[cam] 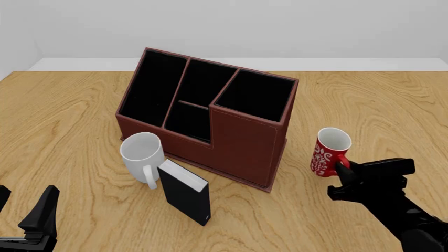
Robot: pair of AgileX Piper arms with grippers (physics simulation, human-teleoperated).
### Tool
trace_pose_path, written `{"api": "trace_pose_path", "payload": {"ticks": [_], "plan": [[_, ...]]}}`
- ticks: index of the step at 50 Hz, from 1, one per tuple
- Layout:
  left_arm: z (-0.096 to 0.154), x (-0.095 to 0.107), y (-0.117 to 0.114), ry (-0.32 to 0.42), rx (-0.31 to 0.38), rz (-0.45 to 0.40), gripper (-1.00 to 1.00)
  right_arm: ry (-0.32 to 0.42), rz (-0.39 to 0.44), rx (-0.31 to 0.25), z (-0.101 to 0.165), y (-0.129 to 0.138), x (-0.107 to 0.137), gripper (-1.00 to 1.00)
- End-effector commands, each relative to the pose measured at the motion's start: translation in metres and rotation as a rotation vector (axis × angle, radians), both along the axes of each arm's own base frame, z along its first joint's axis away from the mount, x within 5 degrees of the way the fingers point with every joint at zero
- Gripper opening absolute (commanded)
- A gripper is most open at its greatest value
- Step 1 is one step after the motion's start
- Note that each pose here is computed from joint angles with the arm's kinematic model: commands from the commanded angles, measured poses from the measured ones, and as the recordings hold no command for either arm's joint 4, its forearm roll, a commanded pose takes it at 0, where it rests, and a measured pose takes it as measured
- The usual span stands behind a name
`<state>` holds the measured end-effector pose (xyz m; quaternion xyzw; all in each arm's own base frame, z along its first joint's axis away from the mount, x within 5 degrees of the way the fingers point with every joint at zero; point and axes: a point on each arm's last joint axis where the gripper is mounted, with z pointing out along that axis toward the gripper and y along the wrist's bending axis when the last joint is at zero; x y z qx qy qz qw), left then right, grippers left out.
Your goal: Pick up the red mug and place it to the right of the caddy.
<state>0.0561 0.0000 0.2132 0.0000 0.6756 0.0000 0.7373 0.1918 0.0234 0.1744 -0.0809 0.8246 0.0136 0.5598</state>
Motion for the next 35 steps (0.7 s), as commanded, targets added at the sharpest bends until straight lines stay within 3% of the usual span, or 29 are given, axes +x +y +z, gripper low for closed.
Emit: {"api": "trace_pose_path", "payload": {"ticks": [1, 35], "plan": [[0.0, 0.0, 0.0, 0.0, 0.0, 0.0, 1.0, -0.015, 0.028, 0.035, 0.005, 0.007, -0.007, -1.0], [0.0, 0.0, 0.0, 0.0, 0.0, 0.0, 1.0, -0.006, 0.107, 0.051, 0.001, 0.024, -0.004, -1.0]]}}
